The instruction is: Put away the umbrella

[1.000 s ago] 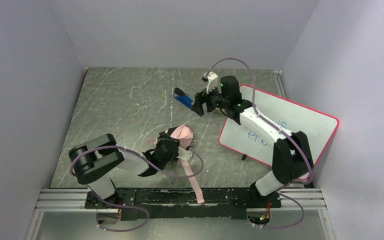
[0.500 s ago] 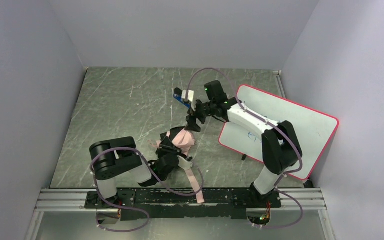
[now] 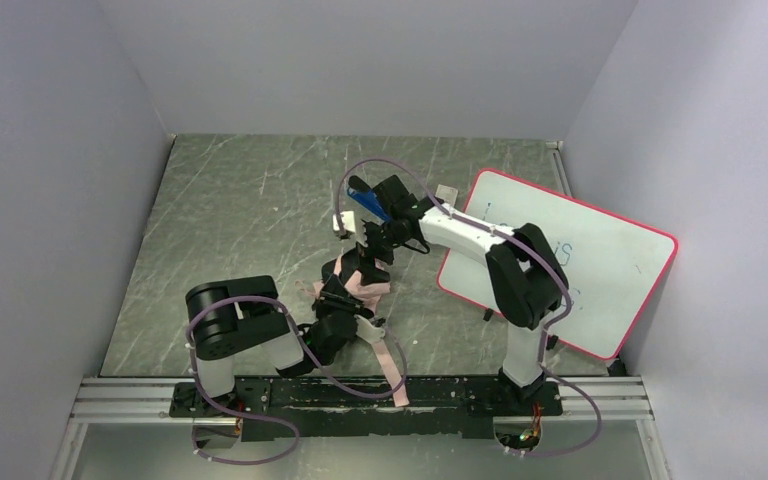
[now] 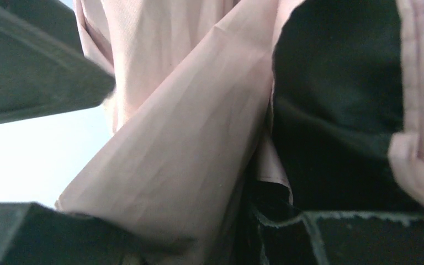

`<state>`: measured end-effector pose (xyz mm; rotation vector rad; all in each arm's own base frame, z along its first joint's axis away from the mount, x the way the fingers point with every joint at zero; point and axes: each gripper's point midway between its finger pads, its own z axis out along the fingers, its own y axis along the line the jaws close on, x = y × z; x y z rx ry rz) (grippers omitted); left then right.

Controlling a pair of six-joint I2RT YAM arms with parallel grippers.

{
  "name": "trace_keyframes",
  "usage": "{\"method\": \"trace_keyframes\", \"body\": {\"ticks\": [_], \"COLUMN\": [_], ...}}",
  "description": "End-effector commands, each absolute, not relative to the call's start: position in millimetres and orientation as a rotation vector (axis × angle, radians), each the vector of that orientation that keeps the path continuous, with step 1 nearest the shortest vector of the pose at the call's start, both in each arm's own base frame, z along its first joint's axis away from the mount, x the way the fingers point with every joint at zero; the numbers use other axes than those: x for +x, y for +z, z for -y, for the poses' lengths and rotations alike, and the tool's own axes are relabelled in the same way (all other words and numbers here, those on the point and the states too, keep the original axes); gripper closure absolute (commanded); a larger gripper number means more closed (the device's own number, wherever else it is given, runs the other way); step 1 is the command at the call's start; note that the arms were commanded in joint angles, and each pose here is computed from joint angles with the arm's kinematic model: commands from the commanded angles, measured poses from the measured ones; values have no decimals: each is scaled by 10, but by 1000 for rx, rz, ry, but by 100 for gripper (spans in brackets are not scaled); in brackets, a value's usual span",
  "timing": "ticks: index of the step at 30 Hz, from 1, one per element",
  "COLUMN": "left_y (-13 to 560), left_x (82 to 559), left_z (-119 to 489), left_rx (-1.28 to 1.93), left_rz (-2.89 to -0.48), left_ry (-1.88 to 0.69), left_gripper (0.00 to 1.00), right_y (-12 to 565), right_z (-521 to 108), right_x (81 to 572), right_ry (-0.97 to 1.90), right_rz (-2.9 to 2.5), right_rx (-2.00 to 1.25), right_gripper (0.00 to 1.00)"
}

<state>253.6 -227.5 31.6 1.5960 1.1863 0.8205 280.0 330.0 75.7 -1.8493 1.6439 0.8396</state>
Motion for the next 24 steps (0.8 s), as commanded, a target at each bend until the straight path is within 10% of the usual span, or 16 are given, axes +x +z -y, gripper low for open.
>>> {"method": "trace_keyframes", "body": {"ticks": [1, 17, 24], "left_y": [-110, -51, 127], "left_x": [2327, 2335, 2376], "left_z": [2152, 2173, 2224], "left_rx": [1869, 1829, 1743], "left_rz": [-1121, -1111, -1096], "left_ry": [822, 821, 822], "left_gripper": [95, 94, 73], "right_y": [635, -16, -251], "right_z": [-3269, -2900, -2749], "right_x": [2855, 2700, 2628], "right_ry": [785, 672, 612], "right_rz": [-1657, -1913, -2019], "right_rx": [-1930, -2112, -2146], "right_gripper": [11, 19, 27]}}
